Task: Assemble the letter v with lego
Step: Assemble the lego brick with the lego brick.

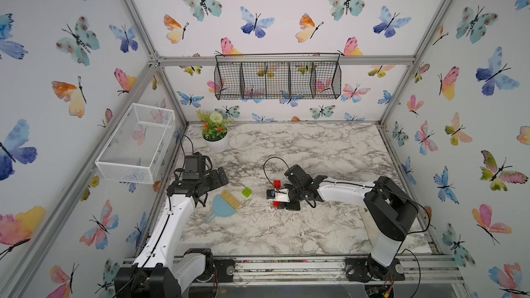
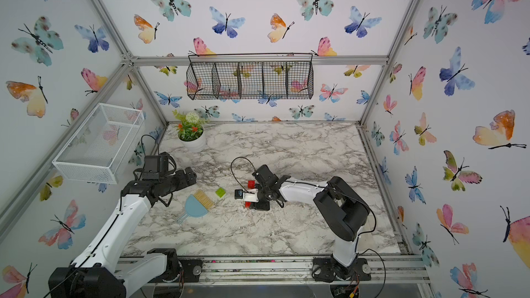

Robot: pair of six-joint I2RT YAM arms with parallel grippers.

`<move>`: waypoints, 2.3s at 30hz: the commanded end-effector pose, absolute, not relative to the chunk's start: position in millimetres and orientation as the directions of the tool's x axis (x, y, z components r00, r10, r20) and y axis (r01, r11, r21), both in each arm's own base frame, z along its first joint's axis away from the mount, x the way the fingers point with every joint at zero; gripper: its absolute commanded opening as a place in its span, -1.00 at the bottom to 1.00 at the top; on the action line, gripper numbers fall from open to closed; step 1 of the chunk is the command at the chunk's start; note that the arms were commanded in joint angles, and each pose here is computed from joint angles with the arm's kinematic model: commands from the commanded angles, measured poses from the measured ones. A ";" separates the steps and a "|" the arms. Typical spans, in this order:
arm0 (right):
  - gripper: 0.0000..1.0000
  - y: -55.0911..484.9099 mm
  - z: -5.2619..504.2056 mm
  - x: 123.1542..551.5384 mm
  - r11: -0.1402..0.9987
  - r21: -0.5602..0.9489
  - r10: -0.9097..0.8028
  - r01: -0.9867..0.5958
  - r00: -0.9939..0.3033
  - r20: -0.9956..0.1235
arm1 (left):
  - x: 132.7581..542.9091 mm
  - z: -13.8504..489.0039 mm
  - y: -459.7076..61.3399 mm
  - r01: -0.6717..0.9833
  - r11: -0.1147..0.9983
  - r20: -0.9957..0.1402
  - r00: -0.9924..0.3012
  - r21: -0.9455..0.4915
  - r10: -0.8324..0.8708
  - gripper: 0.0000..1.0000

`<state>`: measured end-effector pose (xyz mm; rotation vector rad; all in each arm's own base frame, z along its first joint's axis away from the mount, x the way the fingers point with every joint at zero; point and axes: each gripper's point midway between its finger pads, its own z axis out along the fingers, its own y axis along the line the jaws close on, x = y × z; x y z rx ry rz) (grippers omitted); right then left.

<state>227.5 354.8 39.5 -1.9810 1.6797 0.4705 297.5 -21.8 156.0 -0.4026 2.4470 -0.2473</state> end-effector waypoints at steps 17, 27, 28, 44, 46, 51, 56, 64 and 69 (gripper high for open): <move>-0.97 365.4 61.4 244.6 -0.016 -0.127 -0.835 -0.992 0.083 -0.544 | 296.6 150.4 -20.1 -0.232 0.936 -0.552 -0.759 -0.266 -0.345 0.97; -0.97 368.4 83.3 224.4 -0.098 -0.144 -0.764 -0.985 0.167 -0.623 | 296.3 151.1 -19.9 -0.231 0.936 -0.555 -0.757 -0.266 -0.345 0.97; -0.97 366.4 78.8 223.4 -0.103 -0.139 -0.773 -0.985 0.167 -0.612 | 296.3 151.1 -19.7 -0.232 0.936 -0.555 -0.757 -0.266 -0.346 0.97; -0.97 357.9 43.0 214.7 -0.166 -0.055 -0.827 -0.985 0.169 -0.536 | 296.3 151.2 -19.6 -0.233 0.936 -0.556 -0.756 -0.266 -0.346 0.97; -0.97 358.5 40.5 214.8 -0.168 -0.049 -0.829 -0.985 0.168 -0.533 | 296.2 151.2 -19.5 -0.234 0.935 -0.556 -0.756 -0.266 -0.347 0.97; -0.97 359.1 34.2 217.5 -0.162 -0.046 -0.838 -0.986 0.162 -0.521 | 296.0 151.4 -19.2 -0.234 0.935 -0.557 -0.755 -0.265 -0.347 0.97; -0.97 359.1 31.5 217.6 -0.165 -0.035 -0.846 -0.986 0.159 -0.508 | 296.3 151.1 -19.3 -0.234 0.936 -0.556 -0.756 -0.265 -0.346 0.97; -0.97 362.4 34.9 216.6 -0.186 0.009 -0.857 -0.982 0.158 -0.491 | 296.2 151.6 -19.0 -0.234 0.936 -0.558 -0.754 -0.264 -0.346 0.97; -0.97 368.5 48.8 222.5 -0.184 -0.036 -0.836 -0.982 0.175 -0.520 | 296.2 151.2 -19.3 -0.234 0.936 -0.556 -0.756 -0.264 -0.346 0.97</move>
